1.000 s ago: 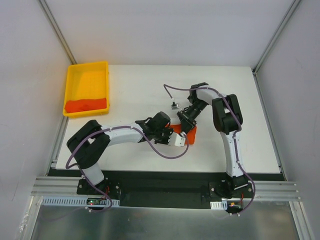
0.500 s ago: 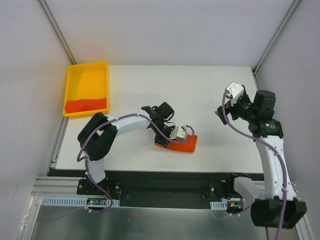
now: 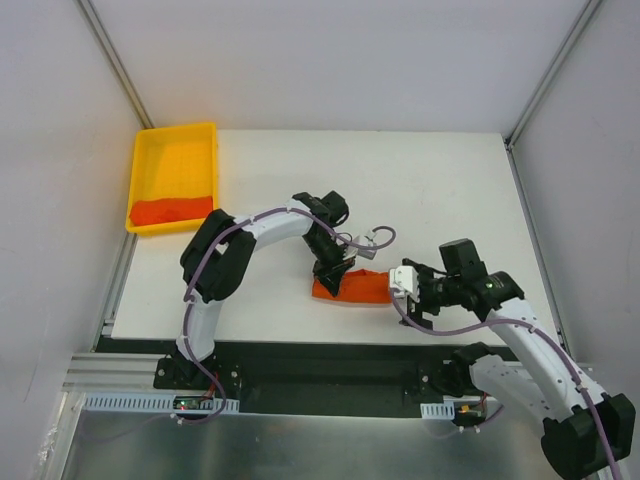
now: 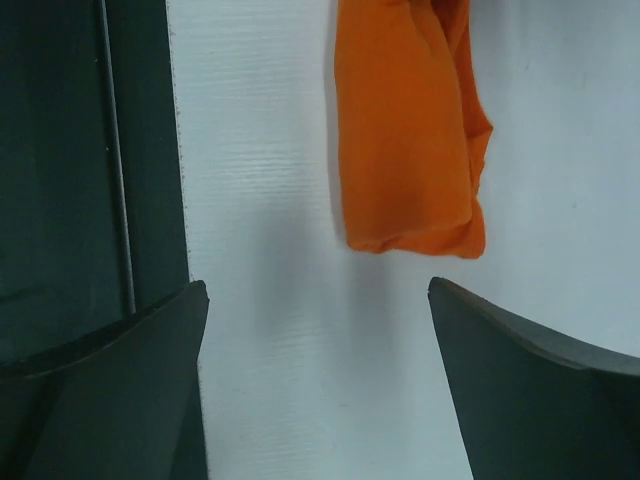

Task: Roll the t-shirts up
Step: Roll the T-shirt to the center of the board.

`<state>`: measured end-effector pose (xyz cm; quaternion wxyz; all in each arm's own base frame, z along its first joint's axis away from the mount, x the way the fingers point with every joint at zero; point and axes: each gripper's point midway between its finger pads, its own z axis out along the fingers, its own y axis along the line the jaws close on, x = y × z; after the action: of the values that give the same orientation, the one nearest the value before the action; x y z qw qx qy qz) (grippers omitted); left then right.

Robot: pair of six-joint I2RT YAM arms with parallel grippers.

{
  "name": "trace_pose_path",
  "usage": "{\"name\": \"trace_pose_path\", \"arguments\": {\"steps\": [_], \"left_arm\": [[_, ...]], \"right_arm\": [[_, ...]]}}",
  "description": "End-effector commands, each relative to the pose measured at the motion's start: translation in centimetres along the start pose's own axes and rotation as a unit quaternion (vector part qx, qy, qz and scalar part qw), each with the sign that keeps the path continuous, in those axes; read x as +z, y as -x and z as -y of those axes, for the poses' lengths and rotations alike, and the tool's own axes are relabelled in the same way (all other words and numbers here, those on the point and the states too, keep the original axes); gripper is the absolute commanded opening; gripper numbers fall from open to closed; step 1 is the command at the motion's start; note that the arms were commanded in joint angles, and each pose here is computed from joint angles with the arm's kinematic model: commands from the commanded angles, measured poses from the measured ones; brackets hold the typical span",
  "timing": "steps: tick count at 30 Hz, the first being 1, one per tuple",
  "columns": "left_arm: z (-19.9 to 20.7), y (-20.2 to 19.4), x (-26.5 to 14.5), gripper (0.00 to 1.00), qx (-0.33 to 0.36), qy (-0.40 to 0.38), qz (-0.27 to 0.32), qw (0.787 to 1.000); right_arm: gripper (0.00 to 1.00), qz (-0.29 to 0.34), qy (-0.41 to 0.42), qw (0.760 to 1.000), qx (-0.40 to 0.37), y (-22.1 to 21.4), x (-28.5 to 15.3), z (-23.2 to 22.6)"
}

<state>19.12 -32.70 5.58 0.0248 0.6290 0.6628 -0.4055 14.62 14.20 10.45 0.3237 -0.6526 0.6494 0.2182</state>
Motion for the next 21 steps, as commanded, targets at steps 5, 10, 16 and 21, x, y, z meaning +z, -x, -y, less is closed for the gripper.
{"name": "trace_pose_path", "arguments": {"steps": [5,10,16,21], "left_arm": [[1.6,-0.3,-0.2,0.0,-0.056,-0.047,0.003,0.997],[1.6,-0.3,-0.3,0.0,-0.066,-0.053,0.009,0.996],[1.1,0.1,-0.5,0.0,-0.083,-0.063,0.027,0.994],[0.8,1.0,-1.4,0.01,-0.105,-0.082,0.062,0.989]], "right_arm": [[0.96,-0.003,-0.001,0.993,-0.119,1.8,3.6,2.8],[0.96,-0.023,0.014,0.992,-0.125,1.5,6.3,3.8],[0.96,-0.052,-0.005,0.989,-0.139,1.3,8.6,4.7],[0.78,-0.084,0.014,0.988,-0.131,0.2,10.0,4.0]]}}
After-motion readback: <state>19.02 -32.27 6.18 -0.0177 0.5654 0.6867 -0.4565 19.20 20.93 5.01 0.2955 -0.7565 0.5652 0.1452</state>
